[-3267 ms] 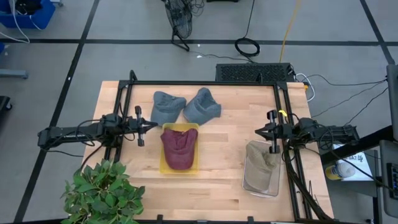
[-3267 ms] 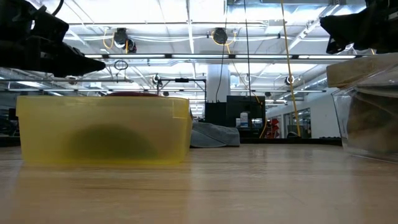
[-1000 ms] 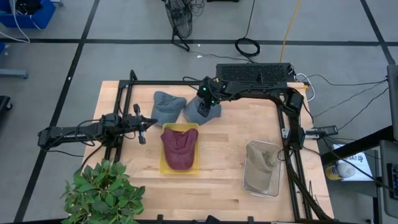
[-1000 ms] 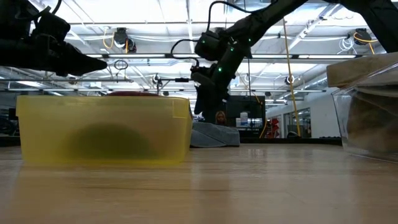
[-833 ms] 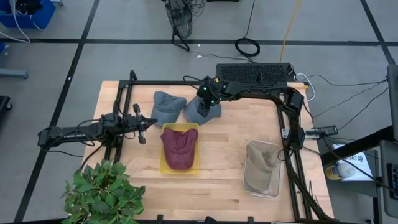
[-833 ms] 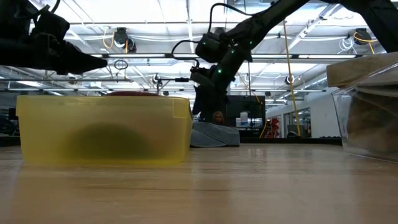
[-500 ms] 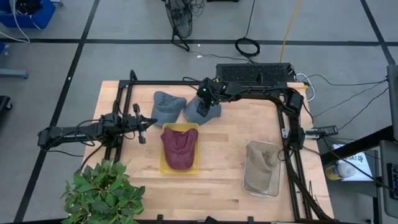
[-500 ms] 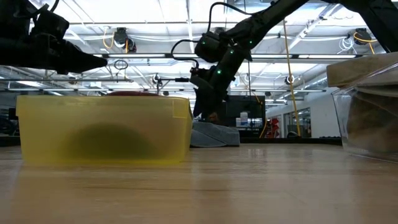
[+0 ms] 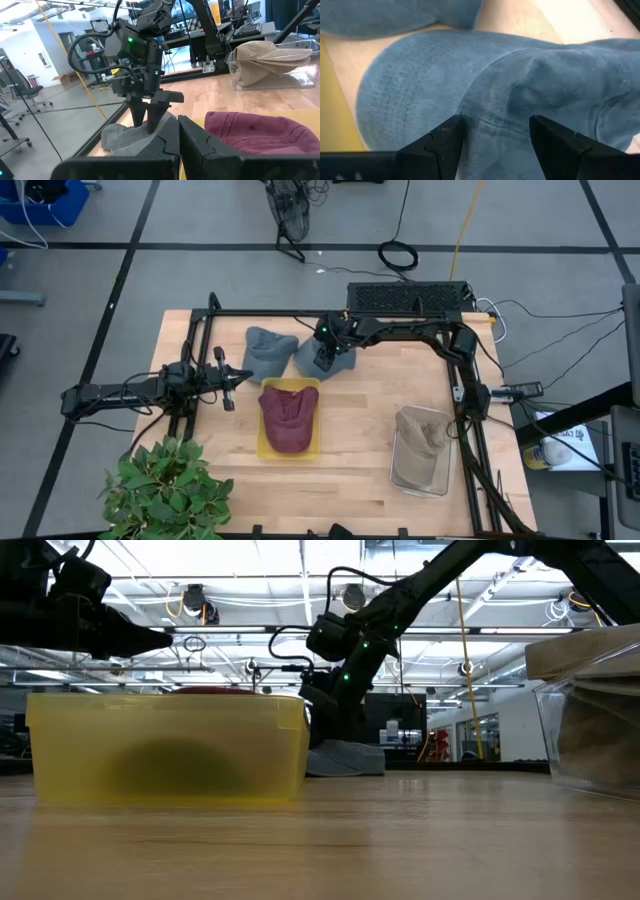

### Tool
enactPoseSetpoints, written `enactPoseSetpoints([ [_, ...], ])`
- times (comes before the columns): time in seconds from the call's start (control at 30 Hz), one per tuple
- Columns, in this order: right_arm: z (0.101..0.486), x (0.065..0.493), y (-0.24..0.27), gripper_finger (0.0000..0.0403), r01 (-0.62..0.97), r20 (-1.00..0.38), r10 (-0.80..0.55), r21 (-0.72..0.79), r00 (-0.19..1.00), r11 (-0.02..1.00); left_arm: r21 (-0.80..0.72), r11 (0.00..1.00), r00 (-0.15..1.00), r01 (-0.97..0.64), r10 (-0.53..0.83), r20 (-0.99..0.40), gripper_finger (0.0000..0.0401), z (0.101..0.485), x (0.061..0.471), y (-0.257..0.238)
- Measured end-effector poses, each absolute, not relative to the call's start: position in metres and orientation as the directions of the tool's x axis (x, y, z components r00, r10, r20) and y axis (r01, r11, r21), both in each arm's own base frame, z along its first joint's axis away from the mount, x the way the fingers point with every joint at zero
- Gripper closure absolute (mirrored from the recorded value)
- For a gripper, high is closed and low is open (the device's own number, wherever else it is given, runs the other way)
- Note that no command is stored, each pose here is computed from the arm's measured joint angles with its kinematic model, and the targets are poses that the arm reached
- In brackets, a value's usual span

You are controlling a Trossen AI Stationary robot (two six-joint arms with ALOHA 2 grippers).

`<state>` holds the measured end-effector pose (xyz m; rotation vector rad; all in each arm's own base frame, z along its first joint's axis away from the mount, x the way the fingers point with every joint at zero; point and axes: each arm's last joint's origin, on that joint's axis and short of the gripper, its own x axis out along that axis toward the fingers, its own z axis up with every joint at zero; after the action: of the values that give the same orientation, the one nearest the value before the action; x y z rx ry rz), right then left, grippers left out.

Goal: Pick & Place hat
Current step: Put the right blue cap into the yellow bin

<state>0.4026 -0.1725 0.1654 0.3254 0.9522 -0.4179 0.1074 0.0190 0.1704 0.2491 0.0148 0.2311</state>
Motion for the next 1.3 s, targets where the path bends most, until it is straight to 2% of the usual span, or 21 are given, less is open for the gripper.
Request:
enactPoseSetpoints([
  [0.13,0.165,0.402,-0.174,0.0199,0.474,-0.838,-0.187,0.095,0.512,0.875,0.24,0.944,0.973,-0.224,0.229,0.009,0.0395,0.17,0.107,0.019],
  [0.23,0.165,0.401,-0.176,0.0222,0.463,-0.84,-0.168,0.109,0.516,0.88,0.231,0.947,0.974,-0.224,0.228,0.008,0.0395,0.17,0.107,0.019],
  [0.33,0.164,0.399,-0.178,0.0269,0.444,-0.841,-0.127,0.144,0.526,0.884,0.223,0.949,0.974,-0.224,0.228,0.007,0.0395,0.17,0.107,0.019],
  [0.47,0.164,0.398,-0.18,0.0365,0.401,-0.84,-0.123,0.118,0.528,0.909,0.22,0.949,0.974,-0.224,0.228,0.007,0.0395,0.17,0.107,0.019],
  [0.53,0.169,0.398,-0.178,0.0391,0.374,-0.836,-0.125,0.101,0.534,0.922,0.22,0.949,0.974,-0.224,0.228,0.007,0.0395,0.17,0.107,0.019],
  [0.73,0.196,0.394,-0.171,0.0397,0.305,-0.804,-0.141,0.052,0.577,0.951,0.219,0.949,0.973,-0.225,0.229,0.005,0.0395,0.169,0.107,0.019],
  [1.1,0.3,0.367,-0.134,0.0401,0.147,-0.622,-0.172,-0.093,0.764,0.985,0.204,0.952,0.973,-0.226,0.23,0.005,0.0395,0.169,0.107,0.019],
  [1.3,0.331,0.366,-0.085,0.0402,0.01,-0.534,-0.075,-0.123,0.842,0.992,0.208,0.951,0.972,-0.229,0.233,0.006,0.0395,0.17,0.107,0.019],
])
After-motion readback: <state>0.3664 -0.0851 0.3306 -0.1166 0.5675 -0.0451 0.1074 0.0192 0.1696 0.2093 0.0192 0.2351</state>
